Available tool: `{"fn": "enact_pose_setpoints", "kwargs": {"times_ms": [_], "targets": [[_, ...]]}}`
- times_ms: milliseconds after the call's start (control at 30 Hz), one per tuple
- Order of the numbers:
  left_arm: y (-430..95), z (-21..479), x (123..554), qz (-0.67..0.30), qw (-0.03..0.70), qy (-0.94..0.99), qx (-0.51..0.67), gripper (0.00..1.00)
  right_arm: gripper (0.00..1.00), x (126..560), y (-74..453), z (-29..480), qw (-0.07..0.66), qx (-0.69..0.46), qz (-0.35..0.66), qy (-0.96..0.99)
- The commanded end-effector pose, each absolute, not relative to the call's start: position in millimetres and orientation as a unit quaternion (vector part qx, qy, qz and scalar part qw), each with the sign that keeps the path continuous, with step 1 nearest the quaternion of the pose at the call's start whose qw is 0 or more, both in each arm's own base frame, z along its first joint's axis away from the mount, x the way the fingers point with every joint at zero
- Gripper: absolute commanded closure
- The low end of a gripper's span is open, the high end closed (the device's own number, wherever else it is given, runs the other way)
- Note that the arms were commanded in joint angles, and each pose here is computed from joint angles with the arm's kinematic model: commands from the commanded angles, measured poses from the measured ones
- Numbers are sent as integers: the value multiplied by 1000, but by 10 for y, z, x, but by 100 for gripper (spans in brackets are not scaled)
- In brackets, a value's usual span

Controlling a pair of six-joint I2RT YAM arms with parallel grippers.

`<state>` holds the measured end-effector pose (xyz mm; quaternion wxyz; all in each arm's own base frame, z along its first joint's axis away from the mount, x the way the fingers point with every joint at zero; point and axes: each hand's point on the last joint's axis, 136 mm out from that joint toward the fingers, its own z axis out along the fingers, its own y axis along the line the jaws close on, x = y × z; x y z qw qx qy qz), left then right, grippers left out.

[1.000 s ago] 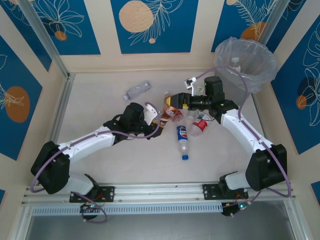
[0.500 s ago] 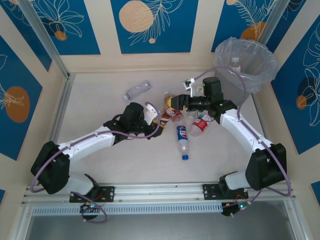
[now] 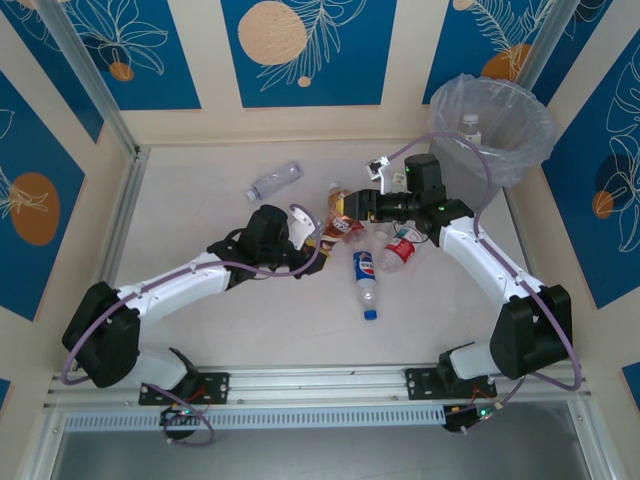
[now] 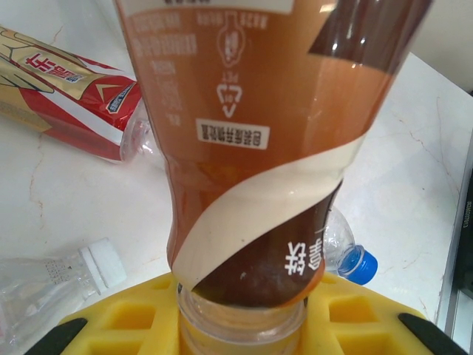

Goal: Put the plastic bottles in the bin

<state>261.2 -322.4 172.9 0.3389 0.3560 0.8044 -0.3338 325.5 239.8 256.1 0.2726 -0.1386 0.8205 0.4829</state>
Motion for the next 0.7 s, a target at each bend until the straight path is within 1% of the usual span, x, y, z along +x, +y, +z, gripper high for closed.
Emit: {"fn": "enact_pose_setpoints", "kwargs": {"times_ms": [0,67,167,233,467,500,533,667], "targets": [[-3333,1897,2612,-352,352,787,365,72,51,3250,2402,2701,283,-145,487,814],[-3337,1906,2603,-355,352,784,367,63,52,3257,2386,2718,286,-143,487,813],[-3373,1971,2542,-374,358,767,378,46,52,3273,2364,2749,292,-140,488,811],[-3377,2010,2510,-384,366,757,381,37,52,3279,2358,2764,295,-140,487,810],[-3321,2102,2470,-388,391,744,378,20,53,3332,2265,2856,317,-135,479,807],[-3299,2113,2487,-386,400,744,372,7,53,3344,2238,2870,319,-134,477,808],[-3279,2140,2502,-384,410,742,366,1,53,3359,2213,2886,323,-132,473,809],[-3164,2248,2588,-369,455,737,337,1,53,3406,2110,2956,344,-130,455,811]]}}
